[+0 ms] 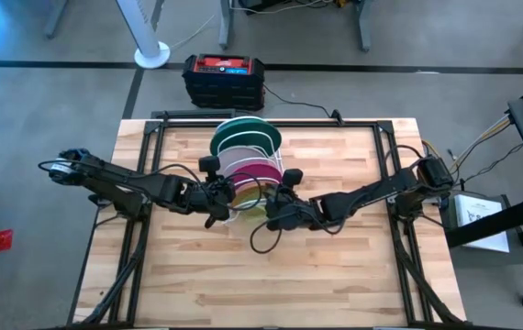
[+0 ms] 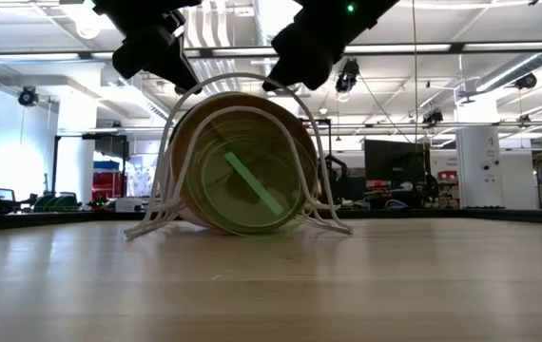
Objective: Sort dishes
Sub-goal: Adjust the dish rack
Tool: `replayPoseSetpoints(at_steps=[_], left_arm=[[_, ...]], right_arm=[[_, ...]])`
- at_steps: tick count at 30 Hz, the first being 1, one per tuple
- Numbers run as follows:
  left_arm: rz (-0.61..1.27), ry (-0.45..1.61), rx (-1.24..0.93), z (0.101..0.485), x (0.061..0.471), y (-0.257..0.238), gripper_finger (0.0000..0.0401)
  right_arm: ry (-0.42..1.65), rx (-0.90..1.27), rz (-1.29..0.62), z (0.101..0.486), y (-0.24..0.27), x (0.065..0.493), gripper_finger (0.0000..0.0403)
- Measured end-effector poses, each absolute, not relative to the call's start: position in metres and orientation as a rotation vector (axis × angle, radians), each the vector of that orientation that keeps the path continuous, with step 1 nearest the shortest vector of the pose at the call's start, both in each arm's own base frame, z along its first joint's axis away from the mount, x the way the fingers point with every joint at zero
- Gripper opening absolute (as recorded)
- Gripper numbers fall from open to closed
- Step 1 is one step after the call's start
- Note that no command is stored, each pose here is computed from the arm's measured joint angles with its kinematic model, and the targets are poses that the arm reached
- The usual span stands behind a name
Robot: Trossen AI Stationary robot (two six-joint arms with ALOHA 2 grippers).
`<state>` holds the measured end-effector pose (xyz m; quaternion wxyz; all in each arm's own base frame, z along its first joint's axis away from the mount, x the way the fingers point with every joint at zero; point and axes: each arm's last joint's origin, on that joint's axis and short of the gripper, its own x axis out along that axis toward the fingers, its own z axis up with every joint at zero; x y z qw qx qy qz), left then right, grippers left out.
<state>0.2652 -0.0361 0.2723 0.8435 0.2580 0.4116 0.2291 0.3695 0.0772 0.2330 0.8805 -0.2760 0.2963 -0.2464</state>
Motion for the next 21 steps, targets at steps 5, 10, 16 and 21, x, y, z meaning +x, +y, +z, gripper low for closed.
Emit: replayPoseSetpoints(at_steps=[5,10,16,21], left_arm=[[0.484,0.868,0.544,0.272,0.265,-0.036,0.0],[0.484,0.869,0.544,0.272,0.265,-0.036,0.0],[0.484,0.868,0.544,0.272,0.265,-0.036,0.0],[0.484,0.868,0.544,0.272,0.265,-0.036,0.0]], right_arm=[[0.596,-0.572,-0.513,0.239,0.083,0.369,0.0128],[0.586,-0.571,-0.514,0.24,0.088,0.368,0.0127],[0.577,-0.548,-0.521,0.241,0.09,0.368,0.0133],[0.563,-0.549,-0.534,0.244,0.094,0.367,0.0141]])
